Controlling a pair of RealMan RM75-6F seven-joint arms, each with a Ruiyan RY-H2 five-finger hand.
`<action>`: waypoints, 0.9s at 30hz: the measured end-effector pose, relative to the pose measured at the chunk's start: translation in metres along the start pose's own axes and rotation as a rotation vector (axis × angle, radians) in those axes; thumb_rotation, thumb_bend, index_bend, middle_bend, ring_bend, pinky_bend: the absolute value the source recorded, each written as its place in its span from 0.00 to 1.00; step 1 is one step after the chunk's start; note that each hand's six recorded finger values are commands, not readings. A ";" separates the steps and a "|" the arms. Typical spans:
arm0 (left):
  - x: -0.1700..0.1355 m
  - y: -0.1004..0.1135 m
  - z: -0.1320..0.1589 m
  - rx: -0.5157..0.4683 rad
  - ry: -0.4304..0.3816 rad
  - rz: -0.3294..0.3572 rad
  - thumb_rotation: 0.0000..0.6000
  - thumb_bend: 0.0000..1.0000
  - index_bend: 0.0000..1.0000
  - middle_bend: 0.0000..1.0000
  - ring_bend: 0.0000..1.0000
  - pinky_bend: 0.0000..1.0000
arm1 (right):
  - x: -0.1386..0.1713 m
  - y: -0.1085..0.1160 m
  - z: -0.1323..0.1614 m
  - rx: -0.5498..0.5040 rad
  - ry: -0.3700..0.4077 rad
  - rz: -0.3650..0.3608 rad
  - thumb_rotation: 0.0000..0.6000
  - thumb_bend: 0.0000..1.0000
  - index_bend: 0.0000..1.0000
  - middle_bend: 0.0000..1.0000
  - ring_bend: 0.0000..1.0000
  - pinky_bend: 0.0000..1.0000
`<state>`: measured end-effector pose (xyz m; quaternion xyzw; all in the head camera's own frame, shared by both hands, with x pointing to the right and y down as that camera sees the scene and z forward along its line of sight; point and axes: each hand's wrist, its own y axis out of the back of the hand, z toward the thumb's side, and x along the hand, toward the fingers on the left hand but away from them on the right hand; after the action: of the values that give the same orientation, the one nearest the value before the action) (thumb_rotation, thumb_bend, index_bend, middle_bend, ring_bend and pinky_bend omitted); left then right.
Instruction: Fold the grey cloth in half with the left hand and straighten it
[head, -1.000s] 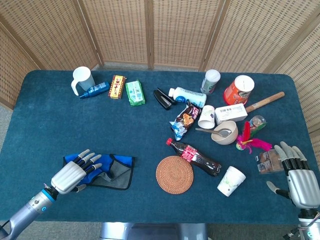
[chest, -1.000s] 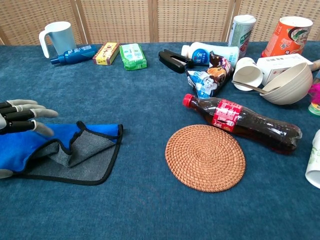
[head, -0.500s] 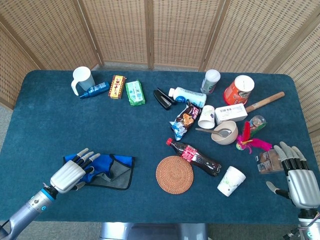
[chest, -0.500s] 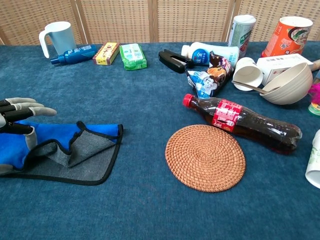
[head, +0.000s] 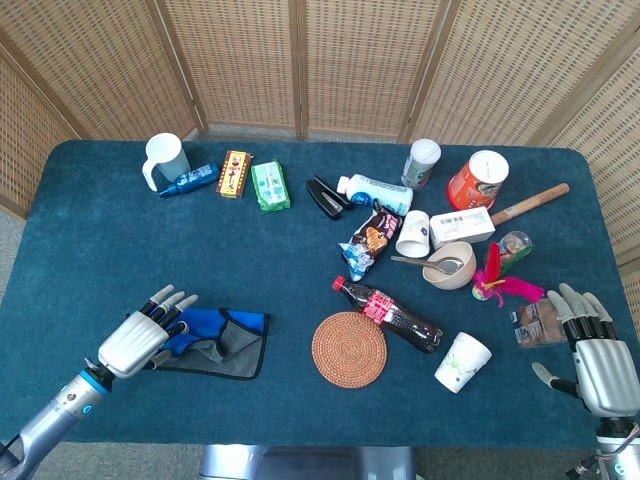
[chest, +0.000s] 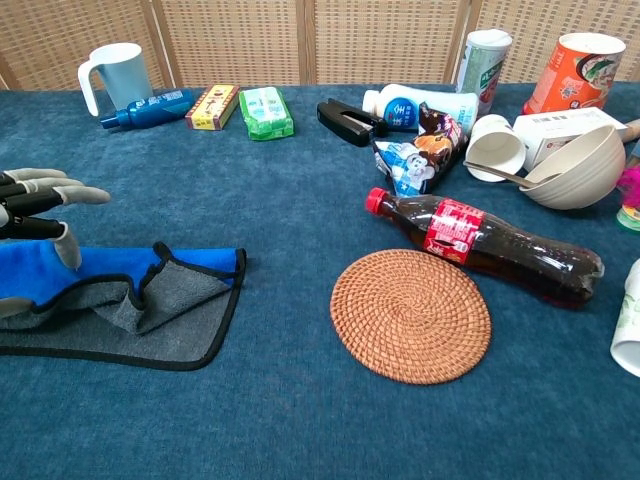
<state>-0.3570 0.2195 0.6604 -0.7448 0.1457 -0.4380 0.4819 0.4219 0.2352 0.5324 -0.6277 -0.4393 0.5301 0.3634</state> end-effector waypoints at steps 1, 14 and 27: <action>0.000 0.000 -0.001 0.001 0.001 0.000 1.00 0.36 0.36 0.00 0.00 0.03 | 0.000 0.000 0.000 0.000 0.000 0.000 1.00 0.10 0.00 0.00 0.00 0.12; 0.005 0.011 -0.008 -0.019 0.015 0.048 1.00 0.36 0.31 0.00 0.00 0.03 | 0.000 -0.001 0.001 0.001 0.000 0.001 1.00 0.10 0.00 0.00 0.00 0.12; -0.006 0.013 -0.028 -0.033 0.044 0.063 1.00 0.36 0.30 0.00 0.00 0.03 | 0.000 -0.002 0.002 0.006 0.001 0.005 1.00 0.10 0.00 0.00 0.00 0.12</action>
<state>-0.3805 0.2008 0.6507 -0.7378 0.1866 -0.4365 0.4798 0.4197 0.2361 0.5341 -0.6280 -0.4361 0.5319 0.3640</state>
